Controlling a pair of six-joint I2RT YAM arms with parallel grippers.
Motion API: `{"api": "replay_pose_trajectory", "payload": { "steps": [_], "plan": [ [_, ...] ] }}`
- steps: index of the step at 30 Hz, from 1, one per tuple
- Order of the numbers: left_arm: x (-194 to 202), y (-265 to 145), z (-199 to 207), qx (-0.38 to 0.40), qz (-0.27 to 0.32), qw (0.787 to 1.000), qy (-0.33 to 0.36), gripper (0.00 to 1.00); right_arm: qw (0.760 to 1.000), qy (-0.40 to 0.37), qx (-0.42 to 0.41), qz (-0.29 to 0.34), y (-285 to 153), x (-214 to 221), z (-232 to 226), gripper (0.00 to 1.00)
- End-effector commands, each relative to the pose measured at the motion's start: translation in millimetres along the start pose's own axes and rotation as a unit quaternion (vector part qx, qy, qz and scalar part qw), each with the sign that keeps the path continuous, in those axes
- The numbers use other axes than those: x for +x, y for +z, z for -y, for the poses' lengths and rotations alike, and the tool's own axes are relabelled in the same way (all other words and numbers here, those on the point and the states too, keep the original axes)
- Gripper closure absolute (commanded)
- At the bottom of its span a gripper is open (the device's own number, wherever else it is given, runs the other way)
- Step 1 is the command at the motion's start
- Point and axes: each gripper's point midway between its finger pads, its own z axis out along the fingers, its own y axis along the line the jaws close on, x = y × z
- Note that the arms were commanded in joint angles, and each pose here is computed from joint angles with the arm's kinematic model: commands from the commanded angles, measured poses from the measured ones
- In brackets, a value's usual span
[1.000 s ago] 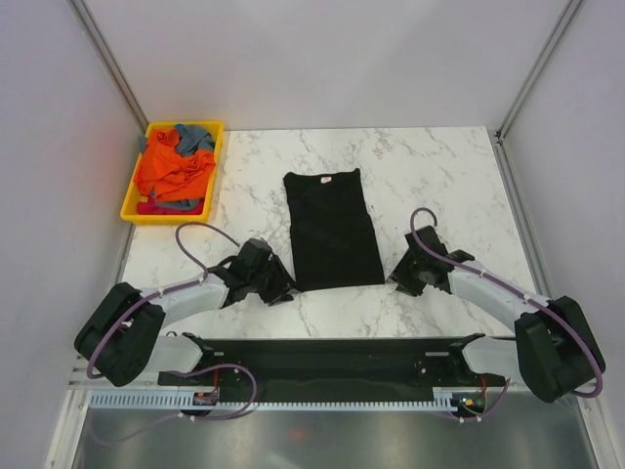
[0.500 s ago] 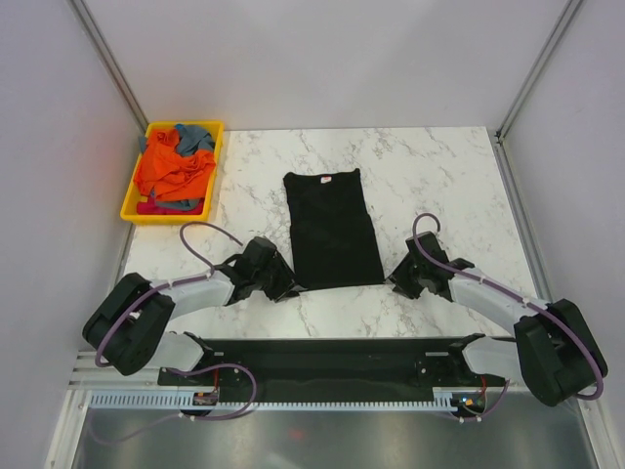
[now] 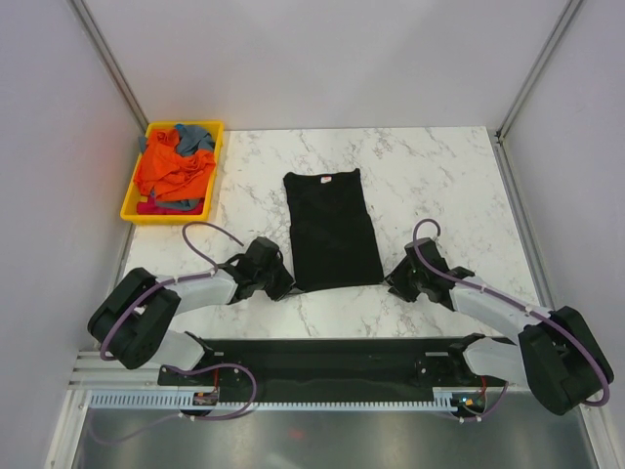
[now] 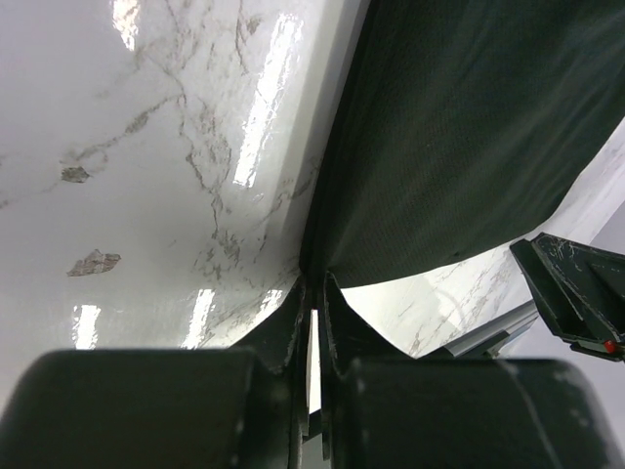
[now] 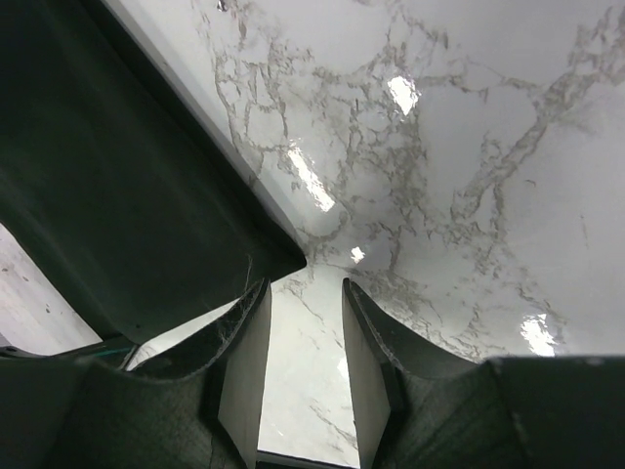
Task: Fold and stack the t-shirts
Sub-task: Fold the tshirt
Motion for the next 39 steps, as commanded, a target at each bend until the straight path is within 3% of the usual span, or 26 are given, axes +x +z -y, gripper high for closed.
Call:
{"api": "replay_pose_trajectory", "payload": {
  "steps": [1,7,10,11,12,14,20,32,39],
  "plan": [
    [-4.7,3.5,-8.9,-0.023,0.018,1.0,0.001,0.94,1.0,0.009,-0.017,0.018,2.6,-5.5,-9.9,0.57],
    [-5.6,4.4,-5.8,-0.021,0.018,1.0,0.01,0.96,1.0,0.0,0.0,0.016,14.5,-4.1,-3.2,0.58],
    [-6.1,4.1,-4.1,-0.019,0.019,1.0,0.012,0.98,1.0,-0.015,0.0,0.025,20.2,-6.6,-0.1,0.65],
    [-5.8,3.8,-3.4,-0.018,0.019,1.0,0.015,0.98,1.0,-0.017,0.001,0.025,20.7,-5.8,1.7,0.71],
    [-6.8,3.2,-2.2,-0.017,0.02,1.0,0.017,0.98,1.0,-0.018,-0.001,0.025,20.4,-5.3,2.4,0.9],
    [-7.6,0.4,2.4,-0.008,0.024,0.999,0.024,0.98,0.999,-0.017,-0.013,0.033,16.0,-7.2,-0.8,1.0],
    [-6.2,-19.4,21.0,0.01,0.053,0.996,0.065,0.98,0.993,-0.054,-0.037,0.096,-9.2,-29.0,-7.0,1.0],
    [32.9,-55.5,38.6,0.005,0.054,0.992,0.114,0.98,0.988,-0.102,-0.044,0.103,-50.9,-24.3,6.8,1.0],
    [58.0,-79.5,47.2,0.053,0.045,0.992,0.105,0.98,0.981,-0.119,-0.092,0.121,-82.3,-26.6,-2.9,1.0]
  ]
}}
